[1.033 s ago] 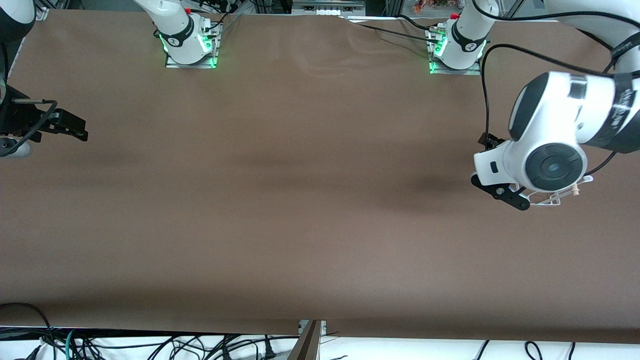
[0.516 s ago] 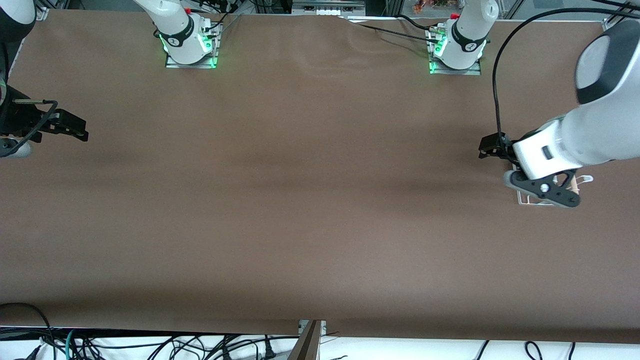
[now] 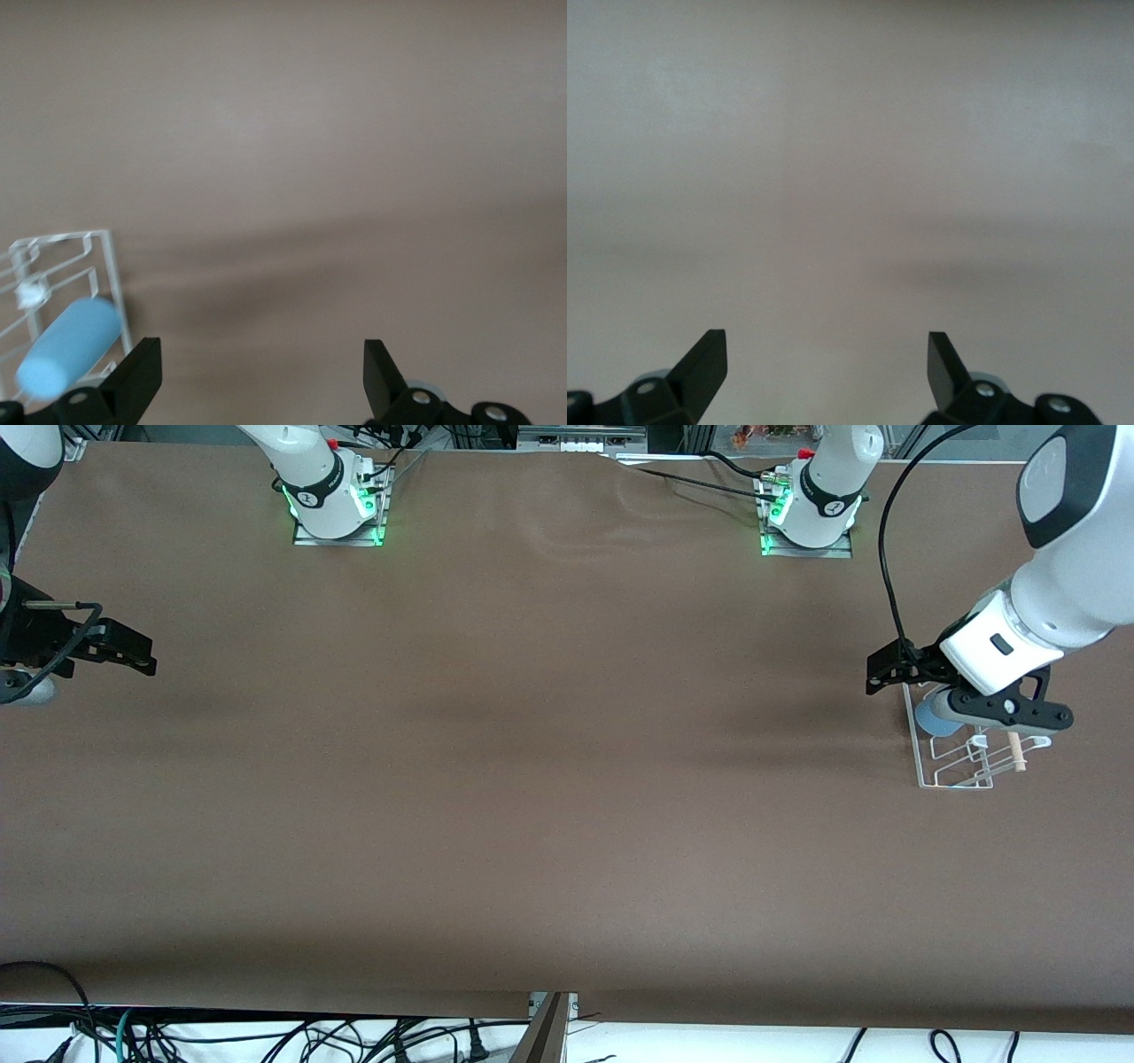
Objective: Transfer cup to left arm and place on rack
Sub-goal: 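Lower the cup onto a rack peg and open the left gripper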
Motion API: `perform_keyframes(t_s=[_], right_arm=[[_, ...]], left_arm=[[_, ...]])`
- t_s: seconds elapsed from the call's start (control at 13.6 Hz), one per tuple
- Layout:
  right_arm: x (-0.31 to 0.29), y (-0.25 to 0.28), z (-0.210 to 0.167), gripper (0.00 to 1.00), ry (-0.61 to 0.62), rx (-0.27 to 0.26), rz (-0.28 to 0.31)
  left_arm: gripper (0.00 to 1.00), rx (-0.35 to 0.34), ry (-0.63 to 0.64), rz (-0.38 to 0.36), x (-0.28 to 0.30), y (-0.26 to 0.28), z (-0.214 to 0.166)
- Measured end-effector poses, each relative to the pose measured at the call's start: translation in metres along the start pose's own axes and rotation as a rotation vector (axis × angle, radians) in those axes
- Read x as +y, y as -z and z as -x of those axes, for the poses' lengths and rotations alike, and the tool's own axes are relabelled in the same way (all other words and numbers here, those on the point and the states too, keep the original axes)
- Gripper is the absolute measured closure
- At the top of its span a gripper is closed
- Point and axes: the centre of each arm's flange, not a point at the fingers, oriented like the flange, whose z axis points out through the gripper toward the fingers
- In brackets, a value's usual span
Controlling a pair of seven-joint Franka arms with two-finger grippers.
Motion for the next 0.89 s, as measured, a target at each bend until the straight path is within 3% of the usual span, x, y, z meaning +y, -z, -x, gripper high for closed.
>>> perform_keyframes(t_s=[0.22, 0.89], right_arm=[[0.0, 0.0, 0.0, 0.0, 0.0, 0.0, 0.0], [0.0, 0.0, 0.0, 0.0, 0.0, 0.0, 0.0]], left_arm=[[0.0, 0.003, 0.033, -0.059, -0.001, 0.001, 0.014], [0.0, 0.018, 0.115, -0.06, -0.015, -0.007, 0.017]])
